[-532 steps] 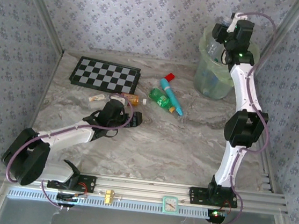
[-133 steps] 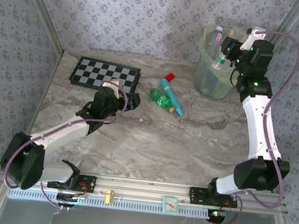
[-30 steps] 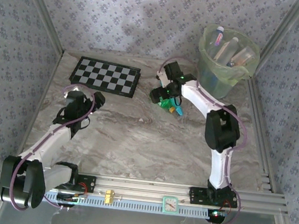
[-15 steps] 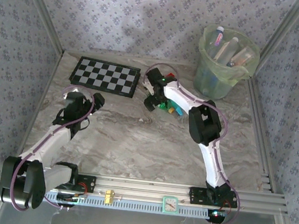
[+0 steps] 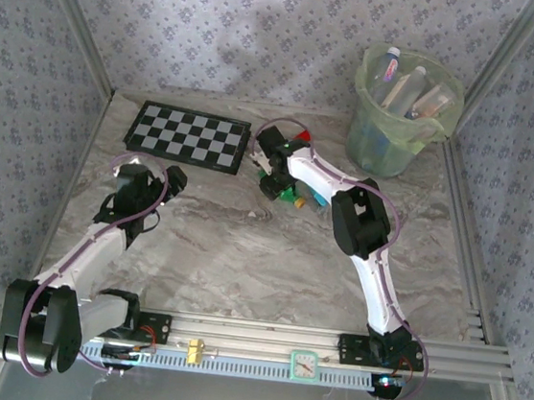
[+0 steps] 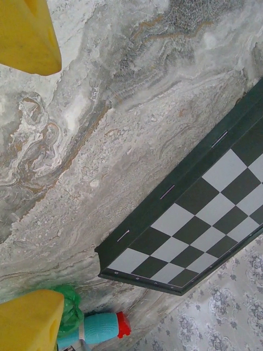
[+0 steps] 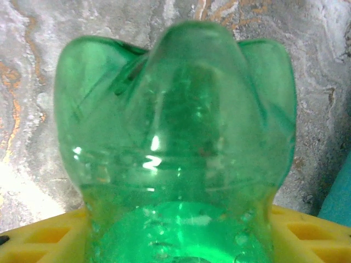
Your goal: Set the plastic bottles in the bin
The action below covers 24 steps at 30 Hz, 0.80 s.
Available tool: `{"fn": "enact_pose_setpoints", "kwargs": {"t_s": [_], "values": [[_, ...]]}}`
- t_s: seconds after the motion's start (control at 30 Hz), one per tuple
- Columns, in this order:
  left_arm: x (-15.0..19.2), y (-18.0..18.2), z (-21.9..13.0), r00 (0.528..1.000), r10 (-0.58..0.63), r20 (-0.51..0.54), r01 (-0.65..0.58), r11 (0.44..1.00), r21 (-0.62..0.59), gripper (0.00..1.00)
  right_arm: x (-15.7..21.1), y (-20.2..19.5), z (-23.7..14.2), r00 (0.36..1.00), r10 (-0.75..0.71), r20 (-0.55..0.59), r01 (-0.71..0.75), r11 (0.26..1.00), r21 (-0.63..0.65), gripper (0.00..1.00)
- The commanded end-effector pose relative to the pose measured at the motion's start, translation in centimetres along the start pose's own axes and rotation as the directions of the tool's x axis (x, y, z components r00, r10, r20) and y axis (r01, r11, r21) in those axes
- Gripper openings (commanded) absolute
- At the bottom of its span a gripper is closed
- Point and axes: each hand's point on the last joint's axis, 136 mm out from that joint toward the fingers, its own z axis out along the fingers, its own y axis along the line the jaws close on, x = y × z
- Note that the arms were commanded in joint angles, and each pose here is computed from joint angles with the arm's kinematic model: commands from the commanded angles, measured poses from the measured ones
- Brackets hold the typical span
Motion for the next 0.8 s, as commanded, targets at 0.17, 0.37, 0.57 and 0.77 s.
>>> {"fn": "enact_pose_setpoints", "kwargs": {"t_s": [0.17,0.37,0.57,0.77], "values": [[-0.5,-0.6,-0.4,1.0,-0.013,0.014,0.012,0.999,0.034,1.0,-2.5,0.7,-4.9,0.992,0.021,0.128,-0.011,0.997,-0.081,0.55],[-0.5,-1.1,-0.3,1.0,-0.02,0.008,0.019,0.998,0.056,1.0,-4.8,-0.2,-12.3,0.94,0.085,0.331,-0.033,0.987,-0.159,0.55],[-0.4,-1.9,0.1,0.999,-0.032,-0.007,0.033,0.995,0.092,1.0,-5.9,-3.1,-21.1,0.837,0.146,0.528,-0.05,0.98,-0.192,0.54],[0.1,-3.7,0.8,1.0,0.002,-0.029,0.002,0.992,0.127,1.0,-5.4,-8.6,-30.0,0.721,0.164,0.673,-0.101,0.986,-0.132,0.53]]}}
